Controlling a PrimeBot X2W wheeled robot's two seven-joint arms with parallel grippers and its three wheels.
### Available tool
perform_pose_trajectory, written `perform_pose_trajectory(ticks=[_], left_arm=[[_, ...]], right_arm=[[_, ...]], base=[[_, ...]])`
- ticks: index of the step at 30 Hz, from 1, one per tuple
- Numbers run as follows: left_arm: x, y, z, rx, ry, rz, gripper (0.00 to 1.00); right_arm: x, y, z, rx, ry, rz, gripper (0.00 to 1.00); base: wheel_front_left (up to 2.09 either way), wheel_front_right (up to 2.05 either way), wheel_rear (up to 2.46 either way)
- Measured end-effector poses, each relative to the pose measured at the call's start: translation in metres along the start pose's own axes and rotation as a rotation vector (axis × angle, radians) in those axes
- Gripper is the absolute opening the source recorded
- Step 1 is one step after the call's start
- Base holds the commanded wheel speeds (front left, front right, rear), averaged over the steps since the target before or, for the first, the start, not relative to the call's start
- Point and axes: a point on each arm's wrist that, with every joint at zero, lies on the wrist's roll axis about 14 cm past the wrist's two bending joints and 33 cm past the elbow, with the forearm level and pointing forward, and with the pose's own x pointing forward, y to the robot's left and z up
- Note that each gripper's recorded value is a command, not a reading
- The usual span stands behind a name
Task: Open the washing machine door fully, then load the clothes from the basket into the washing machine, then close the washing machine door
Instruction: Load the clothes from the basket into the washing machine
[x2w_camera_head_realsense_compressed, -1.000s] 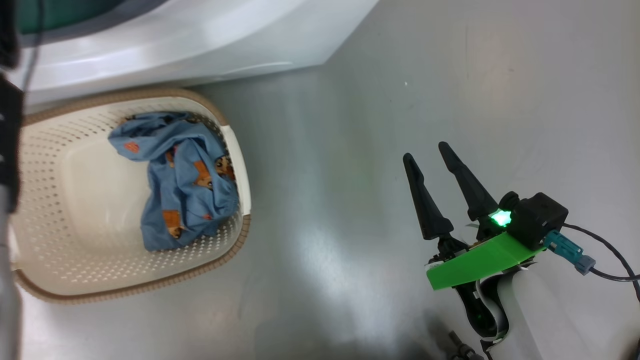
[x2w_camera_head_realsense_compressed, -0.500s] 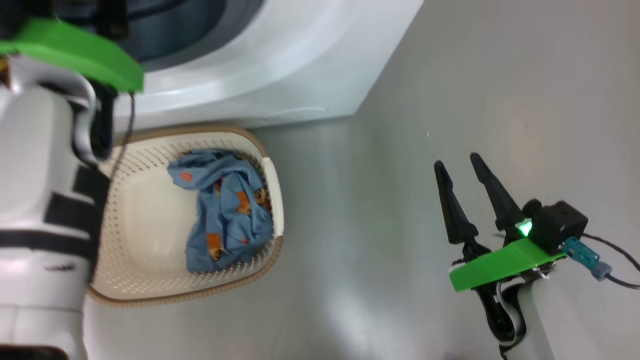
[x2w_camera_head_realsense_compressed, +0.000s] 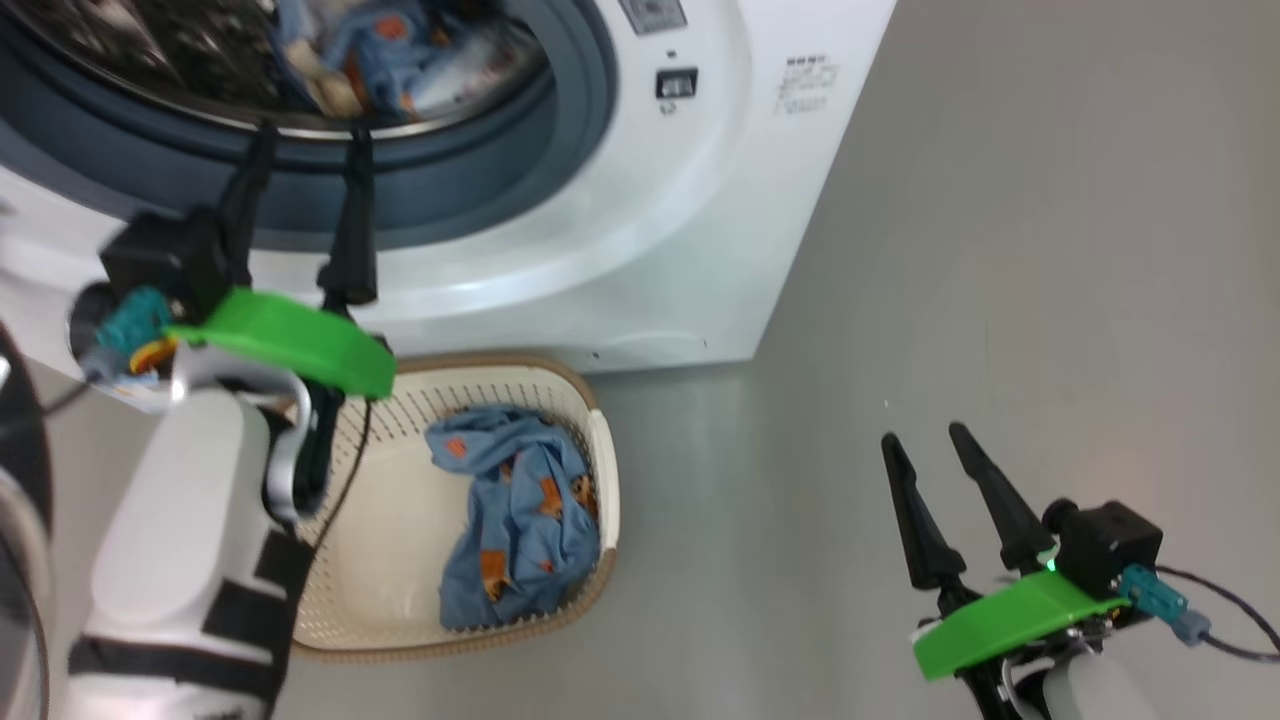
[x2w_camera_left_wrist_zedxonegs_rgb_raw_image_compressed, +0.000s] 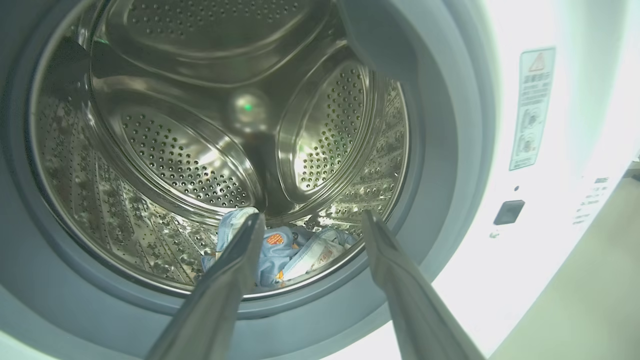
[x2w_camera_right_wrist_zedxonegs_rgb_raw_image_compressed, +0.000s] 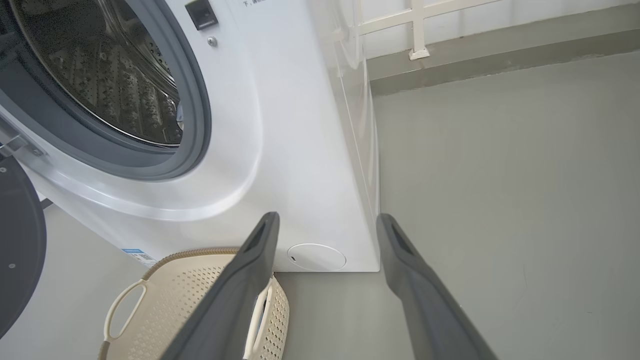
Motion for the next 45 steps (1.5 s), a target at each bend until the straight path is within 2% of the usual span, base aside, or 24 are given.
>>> perform_pose_trajectory(ticks=[11, 19, 27, 34, 45], left_arm=[[-0.066, -0.006, 0.052, 0.062, -0.106, 0.066, 1.0], [-0.12, 0.001, 0.061, 0.104, -0.117, 0.129, 1.0], [-0.175, 0.024, 0.053, 0.144, -0.081, 0.229, 1.0], [-0.216, 0.034, 0.035, 0.138, -0.025, 0.305, 1.0], [-0.25, 0.039, 0.017, 0.118, 0.034, 0.373, 1.0]], right_arm=[[-0.033, 0.018, 0.019, -0.003, -0.046, 0.033, 1.0], [-0.051, 0.029, 0.037, -0.009, -0.099, 0.058, 1.0], [-0.071, 0.025, 0.049, -0.005, -0.142, 0.04, 1.0], [-0.081, 0.017, 0.056, -0.007, -0.17, 0.011, 1.0], [-0.087, 0.006, 0.064, -0.025, -0.196, -0.022, 1.0]], base=[[0.0, 0.0, 0.0], [0.0, 0.0, 0.0], [0.0, 0.0, 0.0], [0.0, 0.0, 0.0], [0.0, 0.0, 0.0]])
